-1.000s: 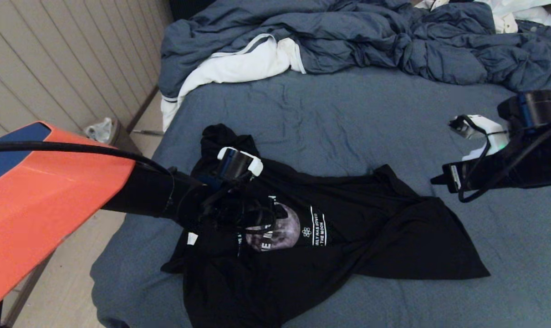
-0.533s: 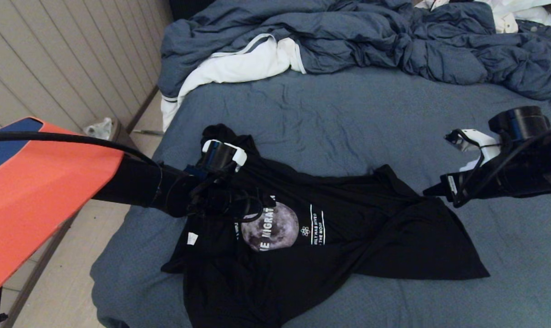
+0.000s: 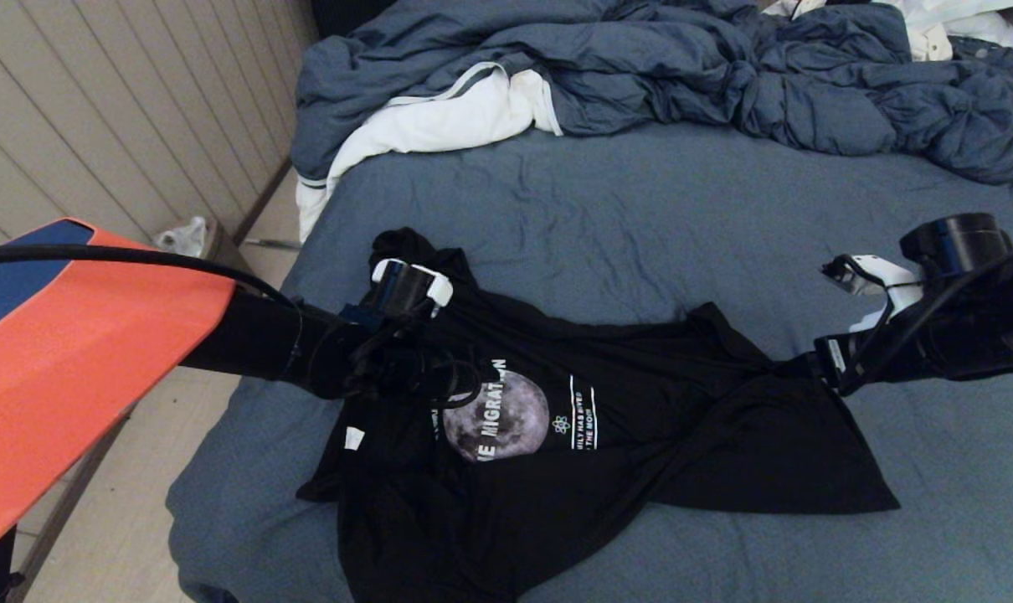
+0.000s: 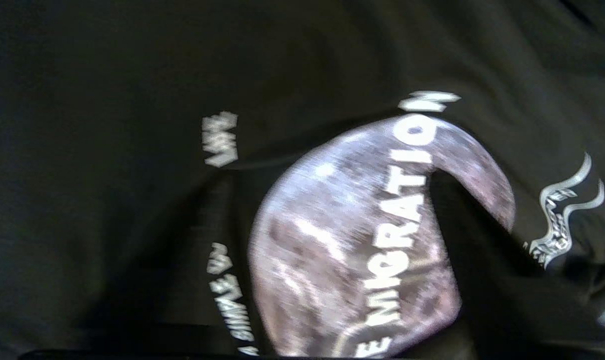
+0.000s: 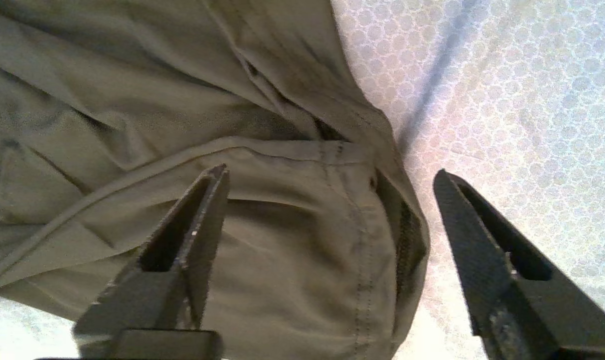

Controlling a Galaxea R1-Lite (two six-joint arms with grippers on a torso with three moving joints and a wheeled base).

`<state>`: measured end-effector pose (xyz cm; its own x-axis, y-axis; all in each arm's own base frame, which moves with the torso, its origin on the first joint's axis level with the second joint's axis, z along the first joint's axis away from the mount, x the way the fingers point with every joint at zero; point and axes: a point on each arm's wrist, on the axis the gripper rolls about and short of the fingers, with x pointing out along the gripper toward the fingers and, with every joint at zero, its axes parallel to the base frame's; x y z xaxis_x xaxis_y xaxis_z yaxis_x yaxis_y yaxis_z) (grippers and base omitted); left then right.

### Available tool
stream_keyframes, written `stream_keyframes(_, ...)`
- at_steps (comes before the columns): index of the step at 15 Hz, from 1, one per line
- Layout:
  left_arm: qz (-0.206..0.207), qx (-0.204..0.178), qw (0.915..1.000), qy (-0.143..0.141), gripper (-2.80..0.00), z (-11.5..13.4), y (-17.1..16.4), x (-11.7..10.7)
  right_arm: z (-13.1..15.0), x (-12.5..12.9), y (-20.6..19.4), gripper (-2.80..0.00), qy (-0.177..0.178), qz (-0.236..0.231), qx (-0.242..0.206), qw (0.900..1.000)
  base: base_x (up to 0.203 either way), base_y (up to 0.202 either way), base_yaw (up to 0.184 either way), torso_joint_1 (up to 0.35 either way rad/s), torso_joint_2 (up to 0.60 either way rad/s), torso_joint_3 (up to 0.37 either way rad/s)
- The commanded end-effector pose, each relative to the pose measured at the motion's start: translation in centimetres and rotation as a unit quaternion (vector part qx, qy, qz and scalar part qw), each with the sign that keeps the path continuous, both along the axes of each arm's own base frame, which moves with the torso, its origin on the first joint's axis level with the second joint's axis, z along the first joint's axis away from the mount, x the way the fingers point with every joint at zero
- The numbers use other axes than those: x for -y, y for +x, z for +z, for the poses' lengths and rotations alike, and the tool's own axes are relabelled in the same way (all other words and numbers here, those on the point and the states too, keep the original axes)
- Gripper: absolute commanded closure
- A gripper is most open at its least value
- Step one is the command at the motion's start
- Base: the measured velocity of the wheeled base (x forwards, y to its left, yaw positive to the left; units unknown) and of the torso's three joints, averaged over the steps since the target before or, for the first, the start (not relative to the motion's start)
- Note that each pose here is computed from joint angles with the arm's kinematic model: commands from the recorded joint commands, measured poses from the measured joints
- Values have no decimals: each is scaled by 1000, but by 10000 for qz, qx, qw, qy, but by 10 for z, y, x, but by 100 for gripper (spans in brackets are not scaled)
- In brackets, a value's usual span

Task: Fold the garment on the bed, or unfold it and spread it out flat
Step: Unford the black T-shirt

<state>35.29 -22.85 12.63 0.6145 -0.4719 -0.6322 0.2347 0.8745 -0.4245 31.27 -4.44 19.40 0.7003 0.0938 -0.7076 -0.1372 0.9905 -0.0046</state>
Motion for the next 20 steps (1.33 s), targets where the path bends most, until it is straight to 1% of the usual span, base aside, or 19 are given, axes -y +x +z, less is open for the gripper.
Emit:
stream_keyframes(1, -12, 39, 10000, -62, 0, 4, -1, 0, 2, 0, 0, -280, -3, 13, 26, 10000, 0, 0, 0, 0, 0, 0)
stream_keyframes(6, -8, 136, 9998, -145, 0, 14, -3, -2, 0, -1, -1, -280, 2, 20, -6, 10000, 0, 0, 0, 0, 0, 0)
stream_keyframes(13, 0, 98, 9999, -125, 0, 9, 1, 0, -11, -1, 9, -280, 25, 43, -155, 9999, 0, 0, 0, 0, 0, 0)
stream_keyframes(16, -3, 87, 9999, -120, 0, 8, 1, 0, -16, 2, 16, -280, -11, 0, 2, 10000, 0, 0, 0, 0, 0, 0)
stream_keyframes(20, -3, 83, 9999, -118, 0, 8, 1, 0, -16, 1, 15, -280, -87, -44, 31, 9999, 0, 0, 0, 0, 0, 0)
